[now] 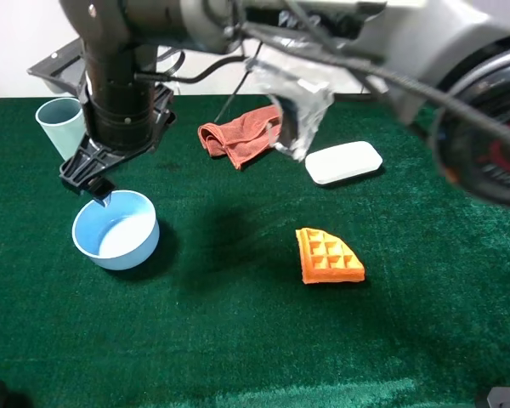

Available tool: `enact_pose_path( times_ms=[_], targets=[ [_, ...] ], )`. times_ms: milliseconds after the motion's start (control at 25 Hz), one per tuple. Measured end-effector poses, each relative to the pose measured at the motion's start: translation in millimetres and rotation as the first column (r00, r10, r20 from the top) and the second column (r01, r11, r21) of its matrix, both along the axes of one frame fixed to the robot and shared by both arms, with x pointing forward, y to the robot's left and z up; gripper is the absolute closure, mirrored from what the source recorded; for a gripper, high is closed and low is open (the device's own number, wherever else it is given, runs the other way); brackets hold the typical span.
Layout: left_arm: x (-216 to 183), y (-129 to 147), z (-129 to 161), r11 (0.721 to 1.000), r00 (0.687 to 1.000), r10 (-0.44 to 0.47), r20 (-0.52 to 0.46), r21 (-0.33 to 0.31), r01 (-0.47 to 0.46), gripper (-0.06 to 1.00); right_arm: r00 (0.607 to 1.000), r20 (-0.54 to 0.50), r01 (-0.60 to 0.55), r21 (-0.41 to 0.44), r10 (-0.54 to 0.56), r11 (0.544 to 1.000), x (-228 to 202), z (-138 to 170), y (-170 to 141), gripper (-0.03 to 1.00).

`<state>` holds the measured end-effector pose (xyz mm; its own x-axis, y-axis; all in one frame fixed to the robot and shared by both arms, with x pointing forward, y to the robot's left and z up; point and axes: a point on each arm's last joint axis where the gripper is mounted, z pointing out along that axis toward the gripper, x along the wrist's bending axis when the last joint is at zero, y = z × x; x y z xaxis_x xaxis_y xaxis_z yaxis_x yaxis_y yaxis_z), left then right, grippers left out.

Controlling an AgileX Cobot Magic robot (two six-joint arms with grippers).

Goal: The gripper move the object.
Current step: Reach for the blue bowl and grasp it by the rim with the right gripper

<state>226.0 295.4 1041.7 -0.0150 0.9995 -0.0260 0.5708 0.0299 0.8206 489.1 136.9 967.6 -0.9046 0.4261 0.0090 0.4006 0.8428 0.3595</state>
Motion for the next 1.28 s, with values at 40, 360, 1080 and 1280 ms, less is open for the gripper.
enact_pose_path(
  times_ms=[40, 360, 1080, 1280],
  targets=[
    [0, 0, 0, 1.0, 1.0, 0.0, 0.0, 0.0, 0.0, 0.02, 1.0, -0.002, -0.001, -0.003, 0.001, 1.0, 1, -4, 2, 0.27],
    [0, 0, 0, 1.0, 1.0, 0.0, 0.0, 0.0, 0.0, 0.02, 1.0, 0.009, -0.007, -0.05, 0.008, 0.999, 8, -39, 9, 0.27],
    [0, 0, 0, 1.0, 1.0, 0.0, 0.0, 0.0, 0.0, 0.02, 1.0, -0.008, -0.03, -0.104, 0.029, 0.994, 10, -85, 12, 0.27],
    [0, 0, 0, 1.0, 1.0, 0.0, 0.0, 0.0, 0.0, 0.02, 0.999, -0.005, -0.032, -0.1, 0.031, 0.995, 10, -84, 12, 0.27]
  ],
)
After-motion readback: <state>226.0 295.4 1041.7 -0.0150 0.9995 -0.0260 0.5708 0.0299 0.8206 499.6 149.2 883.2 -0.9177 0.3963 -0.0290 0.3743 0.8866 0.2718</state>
